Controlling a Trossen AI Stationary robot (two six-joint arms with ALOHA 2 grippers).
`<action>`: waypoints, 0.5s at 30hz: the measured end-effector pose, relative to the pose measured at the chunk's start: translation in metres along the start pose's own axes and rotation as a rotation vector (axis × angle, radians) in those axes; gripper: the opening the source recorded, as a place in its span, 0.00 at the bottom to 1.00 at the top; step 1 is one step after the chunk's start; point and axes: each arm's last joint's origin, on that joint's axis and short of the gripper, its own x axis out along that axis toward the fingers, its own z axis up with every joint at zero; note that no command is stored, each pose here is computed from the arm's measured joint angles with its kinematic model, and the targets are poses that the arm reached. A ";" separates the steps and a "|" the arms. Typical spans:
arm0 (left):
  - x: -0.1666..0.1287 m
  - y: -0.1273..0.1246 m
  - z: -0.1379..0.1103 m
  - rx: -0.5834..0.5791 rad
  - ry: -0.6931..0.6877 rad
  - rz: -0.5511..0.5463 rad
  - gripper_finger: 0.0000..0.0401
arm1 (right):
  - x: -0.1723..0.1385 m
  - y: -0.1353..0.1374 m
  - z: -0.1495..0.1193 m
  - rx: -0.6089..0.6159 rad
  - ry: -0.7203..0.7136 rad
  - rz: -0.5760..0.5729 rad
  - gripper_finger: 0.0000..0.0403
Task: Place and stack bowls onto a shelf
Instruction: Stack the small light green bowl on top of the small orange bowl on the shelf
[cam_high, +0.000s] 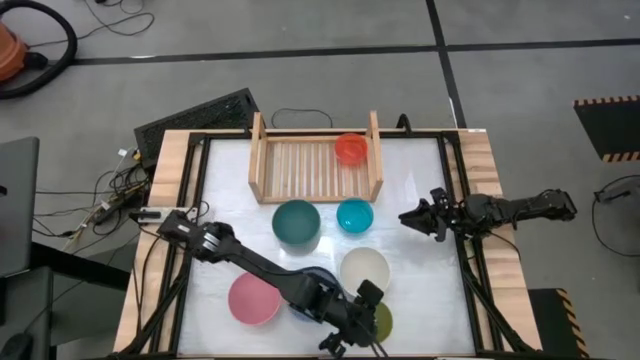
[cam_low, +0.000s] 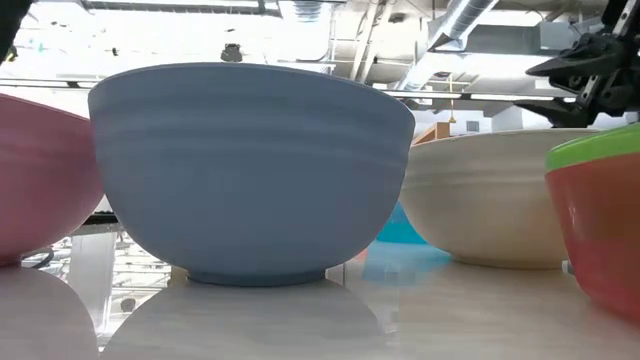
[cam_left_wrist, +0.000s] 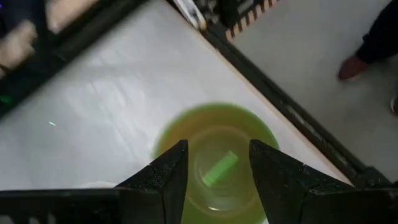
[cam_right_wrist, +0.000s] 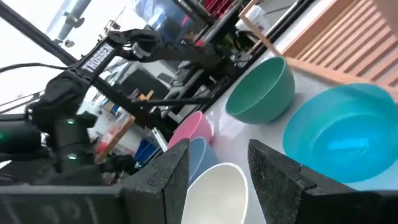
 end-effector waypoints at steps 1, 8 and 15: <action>0.005 -0.002 -0.004 -0.004 0.016 -0.009 0.39 | 0.000 0.000 -0.001 -0.001 0.009 0.004 0.47; 0.019 -0.010 -0.015 -0.040 0.059 -0.129 0.39 | 0.000 0.003 -0.005 -0.007 0.050 0.031 0.47; 0.025 -0.014 -0.020 -0.048 0.066 -0.165 0.39 | 0.000 0.004 -0.007 -0.009 0.074 0.039 0.47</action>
